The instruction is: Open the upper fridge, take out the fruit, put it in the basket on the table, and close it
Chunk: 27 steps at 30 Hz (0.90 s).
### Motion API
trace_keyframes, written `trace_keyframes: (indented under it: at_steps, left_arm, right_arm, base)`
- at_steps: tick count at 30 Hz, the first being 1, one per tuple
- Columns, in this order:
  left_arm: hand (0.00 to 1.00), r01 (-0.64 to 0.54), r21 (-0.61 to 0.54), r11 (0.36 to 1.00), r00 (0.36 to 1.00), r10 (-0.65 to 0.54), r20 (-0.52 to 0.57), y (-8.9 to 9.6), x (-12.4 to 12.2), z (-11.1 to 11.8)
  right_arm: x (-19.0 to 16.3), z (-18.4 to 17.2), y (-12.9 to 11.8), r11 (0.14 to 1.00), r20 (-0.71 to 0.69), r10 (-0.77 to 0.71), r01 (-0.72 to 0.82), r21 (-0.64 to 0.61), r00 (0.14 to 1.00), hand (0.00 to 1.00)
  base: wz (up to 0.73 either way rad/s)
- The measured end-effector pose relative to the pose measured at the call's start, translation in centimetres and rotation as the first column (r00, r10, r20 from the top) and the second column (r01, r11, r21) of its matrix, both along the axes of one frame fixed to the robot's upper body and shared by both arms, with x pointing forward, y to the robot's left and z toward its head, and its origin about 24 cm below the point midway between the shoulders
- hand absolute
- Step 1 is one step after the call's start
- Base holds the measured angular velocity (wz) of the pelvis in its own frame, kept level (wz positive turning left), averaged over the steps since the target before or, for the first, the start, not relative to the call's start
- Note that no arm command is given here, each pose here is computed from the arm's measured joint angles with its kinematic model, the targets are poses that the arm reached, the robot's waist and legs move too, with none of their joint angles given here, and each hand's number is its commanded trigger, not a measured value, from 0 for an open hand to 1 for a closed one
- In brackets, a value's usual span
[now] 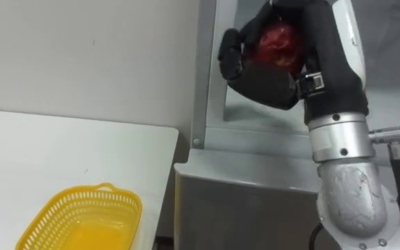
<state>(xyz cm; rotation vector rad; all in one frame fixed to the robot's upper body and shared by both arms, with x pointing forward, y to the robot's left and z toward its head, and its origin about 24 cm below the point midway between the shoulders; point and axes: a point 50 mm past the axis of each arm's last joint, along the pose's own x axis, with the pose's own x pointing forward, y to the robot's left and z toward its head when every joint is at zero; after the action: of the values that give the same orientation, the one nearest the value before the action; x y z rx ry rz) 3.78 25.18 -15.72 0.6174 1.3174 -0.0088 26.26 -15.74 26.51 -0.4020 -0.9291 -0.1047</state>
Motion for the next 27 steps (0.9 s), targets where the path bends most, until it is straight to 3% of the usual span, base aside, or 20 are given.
trace_keyframes:
  at_steps: [7,11,27]
  left_arm:
    - [0.00,0.005,-0.001,1.000,1.000,-0.005,0.018,-0.1,-0.3,0.0]
    - [0.00,0.002,-0.010,1.000,1.000,-0.002,0.025,-0.2,-0.1,-0.1]
    - [0.00,0.055,-0.053,0.997,0.998,-0.056,-0.015,-0.5,1.3,-0.4]
  right_arm:
    - [-2.9,1.4,1.4,0.996,0.181,0.079,-0.085,0.026,0.980,1.00]
    - [-4.1,1.7,2.0,0.996,0.250,0.085,-0.081,-0.025,0.964,1.00]
    - [-4.4,-0.6,7.4,0.919,0.109,0.313,-0.271,-0.287,0.943,1.00]
  base:
    - [0.00]
    - [0.00]
    - [-0.01]
